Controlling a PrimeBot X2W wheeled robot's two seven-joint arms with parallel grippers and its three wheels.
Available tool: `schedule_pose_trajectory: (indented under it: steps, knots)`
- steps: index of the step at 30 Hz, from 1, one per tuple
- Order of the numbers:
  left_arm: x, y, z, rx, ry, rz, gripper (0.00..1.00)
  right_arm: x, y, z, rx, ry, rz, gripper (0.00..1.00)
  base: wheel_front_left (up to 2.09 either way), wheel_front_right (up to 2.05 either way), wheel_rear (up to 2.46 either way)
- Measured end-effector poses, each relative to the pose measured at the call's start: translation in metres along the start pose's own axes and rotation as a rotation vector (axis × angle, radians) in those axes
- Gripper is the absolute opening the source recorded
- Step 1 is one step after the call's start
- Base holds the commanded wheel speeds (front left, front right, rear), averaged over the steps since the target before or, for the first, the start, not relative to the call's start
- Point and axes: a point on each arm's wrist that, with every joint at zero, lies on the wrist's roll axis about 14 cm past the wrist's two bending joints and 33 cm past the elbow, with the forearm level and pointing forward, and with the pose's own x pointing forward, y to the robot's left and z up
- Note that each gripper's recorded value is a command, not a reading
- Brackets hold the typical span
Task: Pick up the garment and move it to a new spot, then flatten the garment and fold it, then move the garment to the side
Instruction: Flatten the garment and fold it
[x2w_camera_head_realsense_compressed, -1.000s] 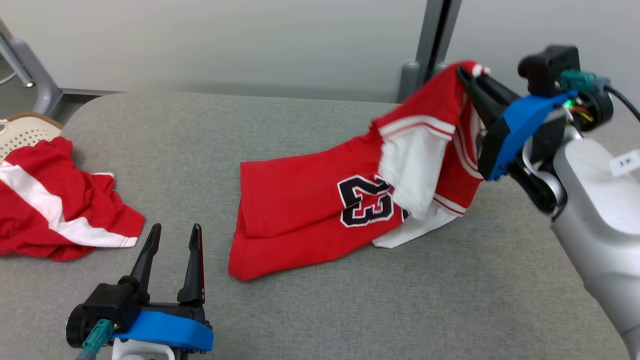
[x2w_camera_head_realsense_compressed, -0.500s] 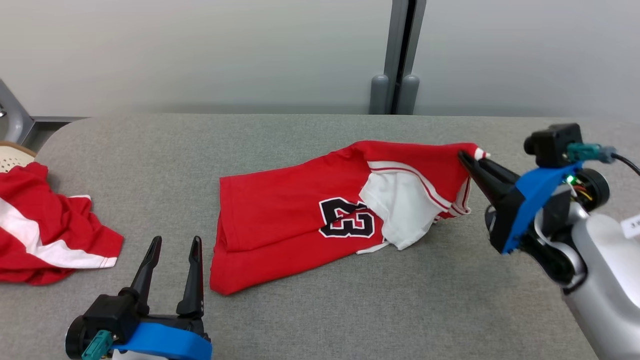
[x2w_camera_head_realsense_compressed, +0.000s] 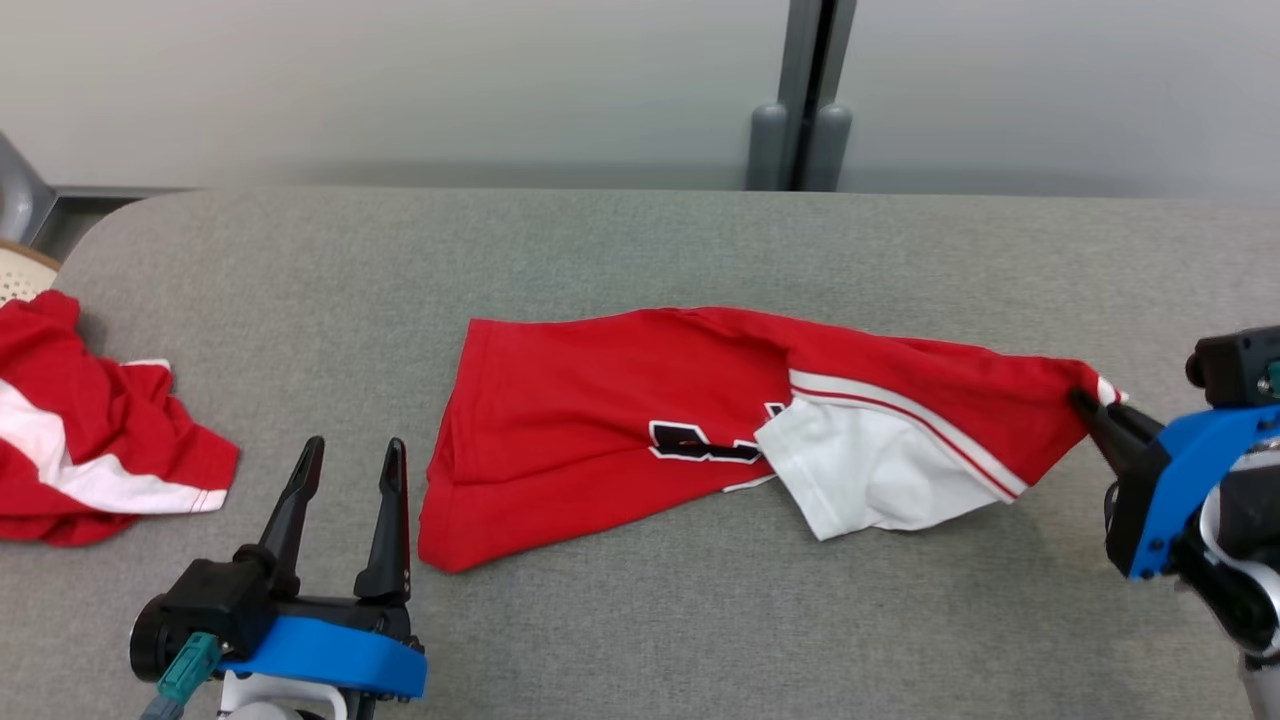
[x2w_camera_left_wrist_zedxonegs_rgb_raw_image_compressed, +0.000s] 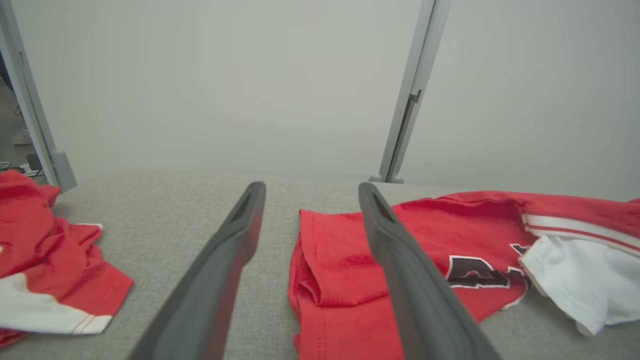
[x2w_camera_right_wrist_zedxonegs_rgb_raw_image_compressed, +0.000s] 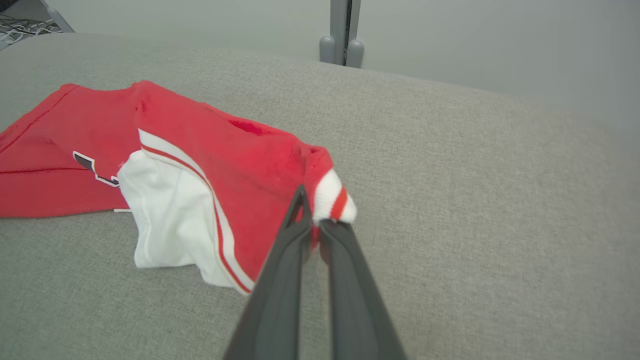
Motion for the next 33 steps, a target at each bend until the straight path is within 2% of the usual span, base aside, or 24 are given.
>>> schedule_pose_trajectory:
  steps: [4,11,13,17,22,28,33]
  knots:
    - [0.003,0.006,-0.003,0.003,0.010,0.018,1.00,0.030,-0.002,0.005,-0.010,0.003,-0.011,0.00,0.00,0.00,0.00]
    - [0.002,0.022,-0.011,0.009,0.034,0.063,1.00,0.093,0.016,0.034,-0.045,-0.073,0.018,0.00,0.00,0.00,0.00]
    - [0.002,0.026,-0.012,0.011,0.038,0.073,1.00,0.105,0.024,0.030,-0.056,-0.056,0.031,1.00,0.00,0.00,0.00]
    - [0.000,0.029,-0.013,0.012,0.041,0.084,1.00,0.117,0.034,0.016,-0.045,0.004,0.047,1.00,0.00,0.00,0.00]
    - [0.000,0.027,-0.008,0.012,0.023,0.084,1.00,0.107,0.021,-0.009,0.008,0.114,0.015,1.00,0.00,0.00,0.00]
    - [-0.003,0.019,-0.005,0.007,0.012,0.068,1.00,0.072,0.005,-0.028,0.040,0.134,-0.025,1.00,0.00,0.00,0.00]
    - [-0.007,0.013,-0.001,0.010,-0.001,0.047,1.00,0.037,0.004,-0.033,0.090,0.083,-0.044,1.00,0.00,0.00,0.00]
